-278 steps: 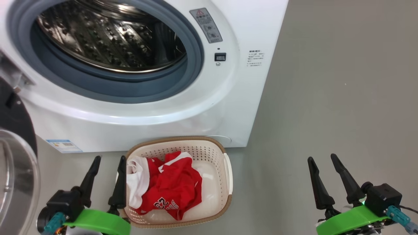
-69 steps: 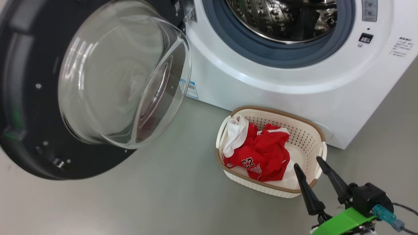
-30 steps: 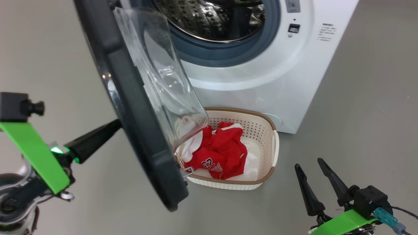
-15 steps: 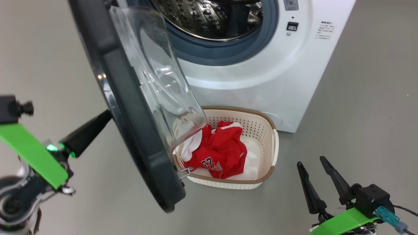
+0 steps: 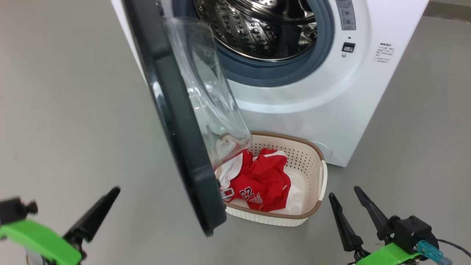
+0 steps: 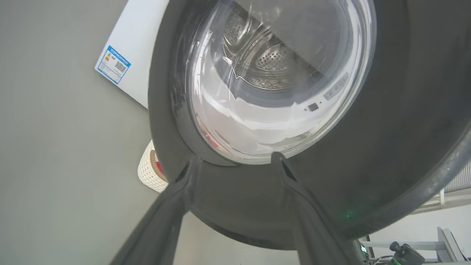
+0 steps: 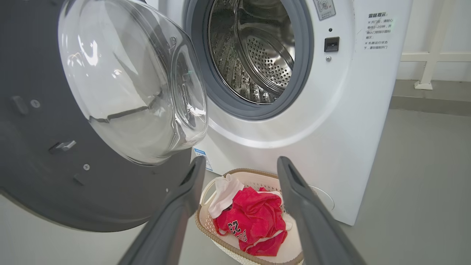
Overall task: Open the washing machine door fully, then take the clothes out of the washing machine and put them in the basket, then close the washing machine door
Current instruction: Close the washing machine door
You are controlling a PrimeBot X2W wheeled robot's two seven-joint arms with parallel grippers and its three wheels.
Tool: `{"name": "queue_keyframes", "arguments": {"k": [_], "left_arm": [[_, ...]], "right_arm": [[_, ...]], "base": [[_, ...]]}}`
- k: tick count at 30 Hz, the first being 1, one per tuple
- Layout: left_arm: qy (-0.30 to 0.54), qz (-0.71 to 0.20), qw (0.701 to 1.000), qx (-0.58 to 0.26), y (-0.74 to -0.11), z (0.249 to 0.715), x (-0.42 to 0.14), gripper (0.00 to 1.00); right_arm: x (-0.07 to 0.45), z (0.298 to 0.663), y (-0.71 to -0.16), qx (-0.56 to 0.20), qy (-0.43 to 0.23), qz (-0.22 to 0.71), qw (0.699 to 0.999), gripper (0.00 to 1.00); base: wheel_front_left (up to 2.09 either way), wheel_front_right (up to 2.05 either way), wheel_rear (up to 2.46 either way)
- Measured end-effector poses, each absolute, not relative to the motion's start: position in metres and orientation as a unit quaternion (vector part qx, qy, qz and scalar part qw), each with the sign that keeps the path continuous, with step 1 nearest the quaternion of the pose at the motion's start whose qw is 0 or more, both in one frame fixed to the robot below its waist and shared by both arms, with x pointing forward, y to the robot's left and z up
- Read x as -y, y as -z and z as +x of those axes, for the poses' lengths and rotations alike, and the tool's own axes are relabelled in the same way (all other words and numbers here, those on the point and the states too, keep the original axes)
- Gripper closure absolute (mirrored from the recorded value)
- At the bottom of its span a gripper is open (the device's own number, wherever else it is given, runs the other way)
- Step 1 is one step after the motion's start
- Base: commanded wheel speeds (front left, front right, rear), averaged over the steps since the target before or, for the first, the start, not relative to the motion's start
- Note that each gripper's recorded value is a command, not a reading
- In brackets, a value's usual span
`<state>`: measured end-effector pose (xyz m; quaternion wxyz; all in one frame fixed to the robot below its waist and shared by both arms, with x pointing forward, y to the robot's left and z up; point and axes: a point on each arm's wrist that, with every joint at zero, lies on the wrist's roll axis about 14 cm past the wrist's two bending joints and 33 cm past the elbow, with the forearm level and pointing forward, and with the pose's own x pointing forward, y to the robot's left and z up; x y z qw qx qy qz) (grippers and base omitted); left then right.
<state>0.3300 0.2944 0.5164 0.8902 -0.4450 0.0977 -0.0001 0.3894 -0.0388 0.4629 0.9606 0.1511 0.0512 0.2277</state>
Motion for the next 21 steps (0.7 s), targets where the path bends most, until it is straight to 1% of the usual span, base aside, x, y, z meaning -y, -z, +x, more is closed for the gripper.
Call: {"name": "queue_keyframes", "arguments": {"k": [12,17,21], "left_arm": [[-0.123,-0.487,0.862,-0.07,-0.461,0.274,-0.313,0.0],[-0.161,-0.501,0.849,-0.054,-0.444,0.264,-0.311,0.0],[-0.186,-0.498,0.846,-0.051,-0.431,0.257,-0.311,0.0]], "right_arm": [[0.025,0.382,-0.465,-0.053,-0.251,0.146,0.955,0.0],[0.022,0.381,-0.464,-0.056,-0.254,0.146,0.954,0.0],[0.021,0.381,-0.462,-0.059,-0.255,0.147,0.954,0.0]], "base": [[0.0,0.0,0.0],[0.0,0.0,0.0],[0.0,0.0,0.0]]}}
